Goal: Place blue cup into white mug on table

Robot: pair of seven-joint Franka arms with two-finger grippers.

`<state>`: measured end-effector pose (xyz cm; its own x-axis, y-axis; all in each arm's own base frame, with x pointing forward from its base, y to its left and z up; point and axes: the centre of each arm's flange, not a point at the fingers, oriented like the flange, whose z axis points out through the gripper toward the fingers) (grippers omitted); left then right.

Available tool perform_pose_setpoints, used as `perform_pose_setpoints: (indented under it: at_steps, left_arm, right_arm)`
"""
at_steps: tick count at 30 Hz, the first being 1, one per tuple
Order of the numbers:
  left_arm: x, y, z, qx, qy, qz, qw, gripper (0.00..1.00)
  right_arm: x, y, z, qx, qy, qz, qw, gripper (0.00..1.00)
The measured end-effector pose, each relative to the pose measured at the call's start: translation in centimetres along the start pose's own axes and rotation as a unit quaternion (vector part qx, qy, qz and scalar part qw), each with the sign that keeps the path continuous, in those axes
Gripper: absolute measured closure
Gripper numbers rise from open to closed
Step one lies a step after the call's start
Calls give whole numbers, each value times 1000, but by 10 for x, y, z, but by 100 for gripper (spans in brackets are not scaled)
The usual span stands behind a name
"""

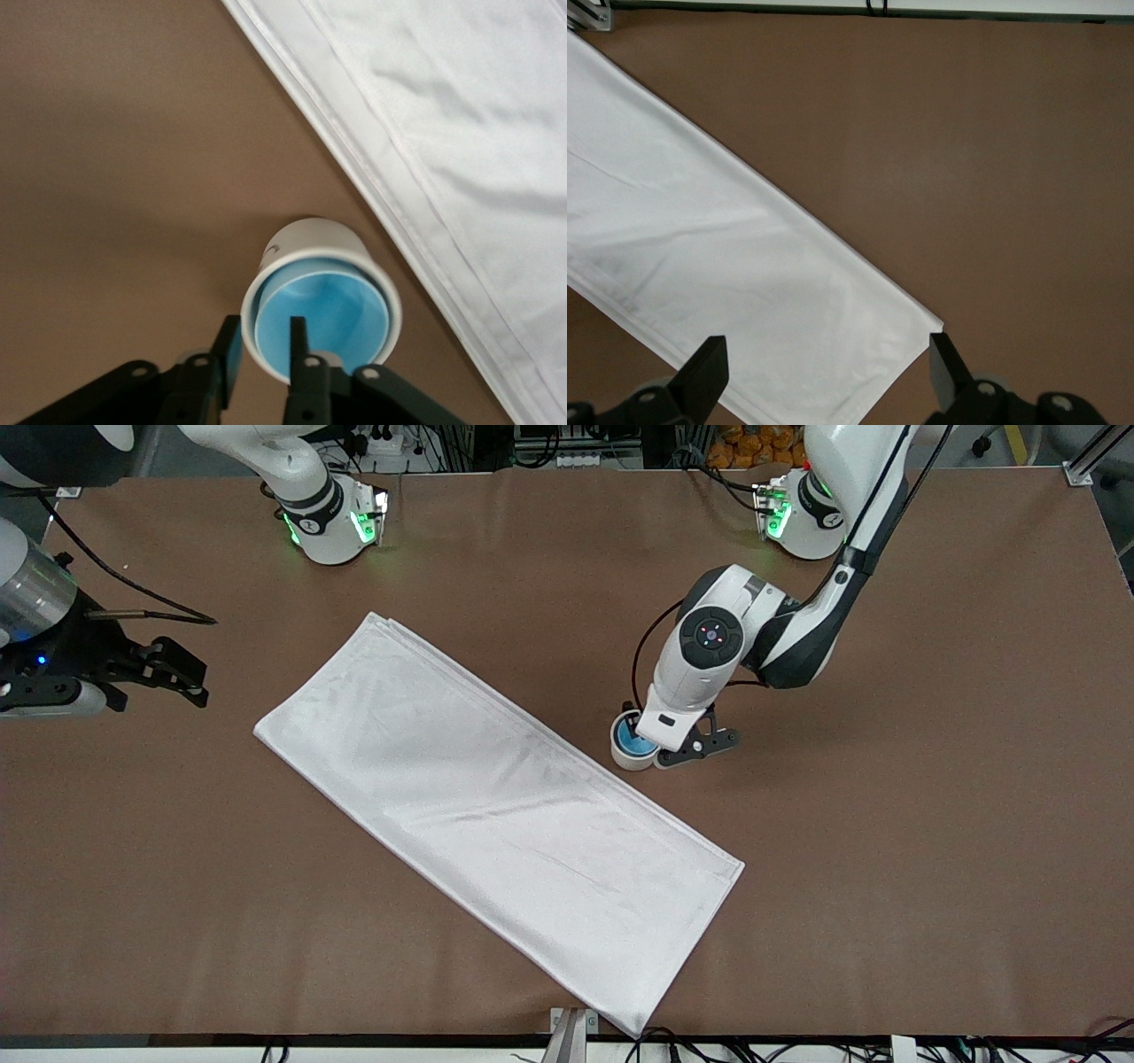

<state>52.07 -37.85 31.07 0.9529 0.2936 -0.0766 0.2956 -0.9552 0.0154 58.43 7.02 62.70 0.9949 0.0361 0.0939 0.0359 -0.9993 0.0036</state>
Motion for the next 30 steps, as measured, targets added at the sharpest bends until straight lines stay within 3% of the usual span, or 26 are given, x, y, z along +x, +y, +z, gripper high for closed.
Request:
perform_pose_setpoints:
  at_steps: [8,14,19,25,30]
  left_arm:
    - [55,-41,-27,-11,22,6,1000,0]
    - [128,-127,-60,-15,38,44,998,0]
    - [161,-190,-82,-6,36,84,996,0]
    - [172,-243,-110,3,35,118,992,0]
    - [154,-268,-127,12,36,129,991,0]
  right_arm:
    - [0,9,2,-1,-3,6,1000,0]
    - [-2,10,8,-1,-10,6,1000,0]
    - [-2,16,10,-1,-11,10,1000,0]
    - [-3,28,7,-2,-9,13,1000,0]
    - [-4,38,4,-2,-7,17,1000,0]
